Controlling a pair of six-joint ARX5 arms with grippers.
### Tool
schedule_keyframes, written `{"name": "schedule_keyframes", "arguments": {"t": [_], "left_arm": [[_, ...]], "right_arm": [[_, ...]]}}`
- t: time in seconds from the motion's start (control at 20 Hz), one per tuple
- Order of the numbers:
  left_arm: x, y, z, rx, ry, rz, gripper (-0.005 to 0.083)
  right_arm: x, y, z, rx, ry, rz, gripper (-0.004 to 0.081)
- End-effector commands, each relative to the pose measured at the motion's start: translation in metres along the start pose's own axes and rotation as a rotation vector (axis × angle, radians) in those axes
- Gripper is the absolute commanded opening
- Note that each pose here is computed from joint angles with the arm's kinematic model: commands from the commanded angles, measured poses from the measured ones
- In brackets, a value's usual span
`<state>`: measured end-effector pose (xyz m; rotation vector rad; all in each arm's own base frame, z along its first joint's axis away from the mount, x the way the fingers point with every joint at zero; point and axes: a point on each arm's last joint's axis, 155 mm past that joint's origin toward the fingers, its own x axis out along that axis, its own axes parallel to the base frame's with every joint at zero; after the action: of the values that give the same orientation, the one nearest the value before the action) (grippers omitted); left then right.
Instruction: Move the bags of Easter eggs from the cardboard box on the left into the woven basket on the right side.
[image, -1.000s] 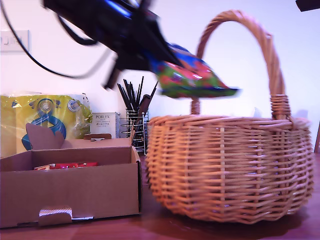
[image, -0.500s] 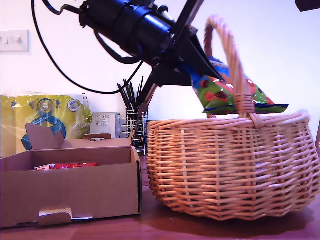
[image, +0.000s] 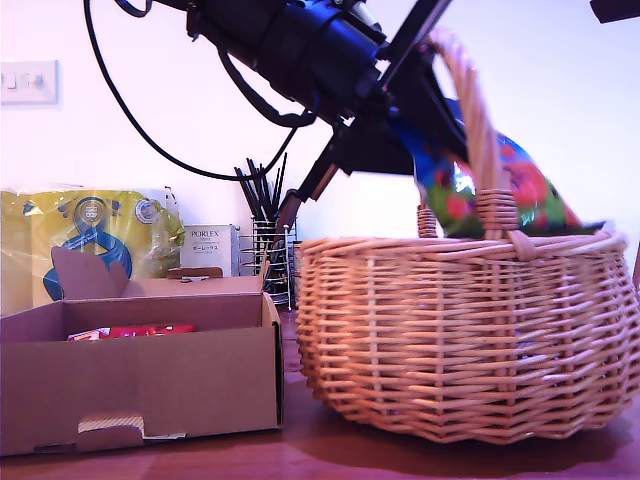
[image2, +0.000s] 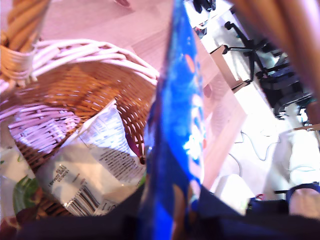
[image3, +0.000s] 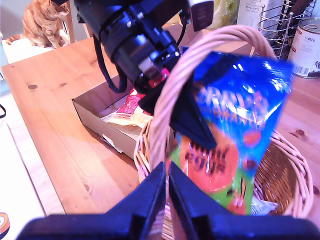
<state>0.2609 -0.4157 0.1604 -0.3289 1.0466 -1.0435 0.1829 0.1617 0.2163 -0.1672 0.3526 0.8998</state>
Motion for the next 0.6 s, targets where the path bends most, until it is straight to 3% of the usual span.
{"name": "schedule_keyframes", "arguments": {"t": [0.0,0.15,0.25,0.55], "left_arm": [[0.008,0.010,-0.005,0.008,0.011,0.019,0.0549],[0.007,0.019,0.000,0.025,-0.016,0.067,0.0505],[0.005,0.025,0.002,0.038,-0.017,0.078,0.0428],[-0.014,0.063,-0.009,0.027,0.054,0.168,0.0262]], "right_arm": [[-0.001,0.002,0.005,-0.008,-0.012,0.005,-0.0012],[-0.001,0.002,0.004,-0.008,-0.011,0.006,-0.0012],[-0.001,0.002,0.004,-0.008,-0.011,0.006,-0.0012],[-0.001,0.002,0.004,-0.008,-0.011,0.006,-0.0012]]}}
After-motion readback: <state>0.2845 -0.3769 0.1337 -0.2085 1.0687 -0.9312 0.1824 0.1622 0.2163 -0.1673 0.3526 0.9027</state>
